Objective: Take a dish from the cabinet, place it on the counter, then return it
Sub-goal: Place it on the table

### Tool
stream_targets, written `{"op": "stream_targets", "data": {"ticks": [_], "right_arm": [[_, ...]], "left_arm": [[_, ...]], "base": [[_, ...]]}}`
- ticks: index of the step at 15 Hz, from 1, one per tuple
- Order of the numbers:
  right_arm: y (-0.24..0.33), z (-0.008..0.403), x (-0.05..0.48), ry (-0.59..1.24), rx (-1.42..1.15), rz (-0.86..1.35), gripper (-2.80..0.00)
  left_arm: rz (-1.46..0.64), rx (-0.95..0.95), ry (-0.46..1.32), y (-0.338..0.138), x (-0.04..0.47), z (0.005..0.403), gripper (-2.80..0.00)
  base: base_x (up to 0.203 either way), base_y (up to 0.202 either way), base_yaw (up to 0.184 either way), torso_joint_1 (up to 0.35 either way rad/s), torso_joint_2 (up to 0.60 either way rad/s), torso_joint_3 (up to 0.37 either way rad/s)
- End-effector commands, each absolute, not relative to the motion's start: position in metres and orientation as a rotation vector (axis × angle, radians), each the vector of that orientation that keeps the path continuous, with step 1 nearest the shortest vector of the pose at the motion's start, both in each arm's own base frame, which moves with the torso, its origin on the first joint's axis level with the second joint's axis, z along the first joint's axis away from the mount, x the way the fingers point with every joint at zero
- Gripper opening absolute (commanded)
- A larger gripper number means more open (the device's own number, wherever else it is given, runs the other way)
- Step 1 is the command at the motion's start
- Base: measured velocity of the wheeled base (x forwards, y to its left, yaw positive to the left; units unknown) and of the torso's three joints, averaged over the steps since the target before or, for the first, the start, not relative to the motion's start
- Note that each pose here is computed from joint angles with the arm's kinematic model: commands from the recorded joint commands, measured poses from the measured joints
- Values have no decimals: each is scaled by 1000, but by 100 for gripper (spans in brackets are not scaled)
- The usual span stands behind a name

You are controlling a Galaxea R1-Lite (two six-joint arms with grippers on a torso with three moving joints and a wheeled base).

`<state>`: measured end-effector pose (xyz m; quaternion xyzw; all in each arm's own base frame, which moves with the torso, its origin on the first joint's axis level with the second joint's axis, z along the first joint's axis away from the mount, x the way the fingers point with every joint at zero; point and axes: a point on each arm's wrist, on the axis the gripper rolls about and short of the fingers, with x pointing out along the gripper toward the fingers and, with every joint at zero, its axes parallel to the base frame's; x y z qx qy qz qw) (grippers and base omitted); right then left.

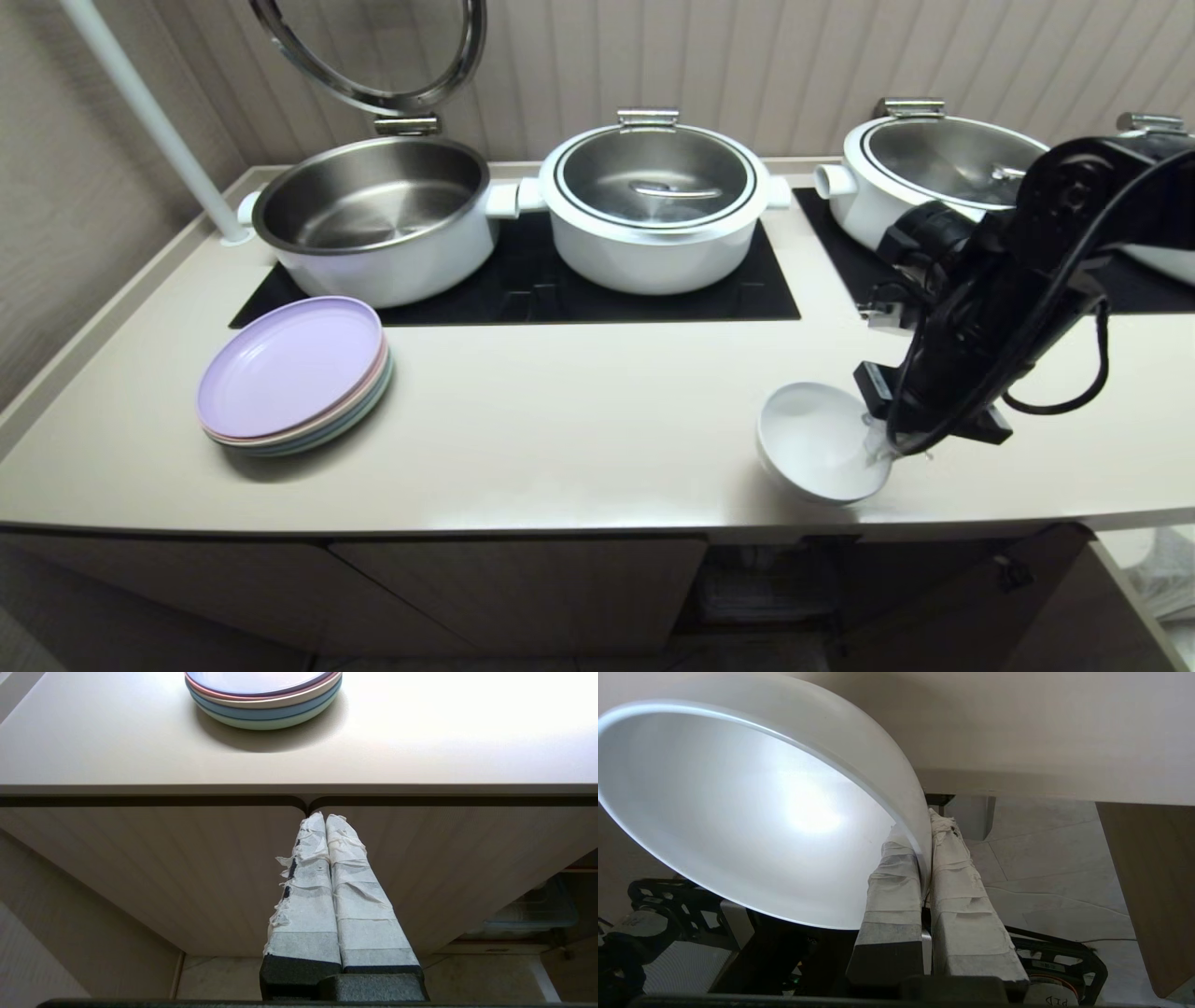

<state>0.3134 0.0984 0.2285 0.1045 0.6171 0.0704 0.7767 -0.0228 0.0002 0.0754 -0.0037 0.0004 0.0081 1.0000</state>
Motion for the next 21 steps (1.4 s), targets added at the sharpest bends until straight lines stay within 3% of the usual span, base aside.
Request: {"op": "stream_targets", "data": {"ticks": [1,21], "right_arm": [[96,224,325,1352,236,134,-280],[90,210,346,1385,252,95,-280]], "left_arm": [[17,-8,1,0,-23,75,-280],[17,-8,0,0,-23,75,-280]], "base": [[0,0,0,0,0,0],[0,0,0,0,0,0]]}}
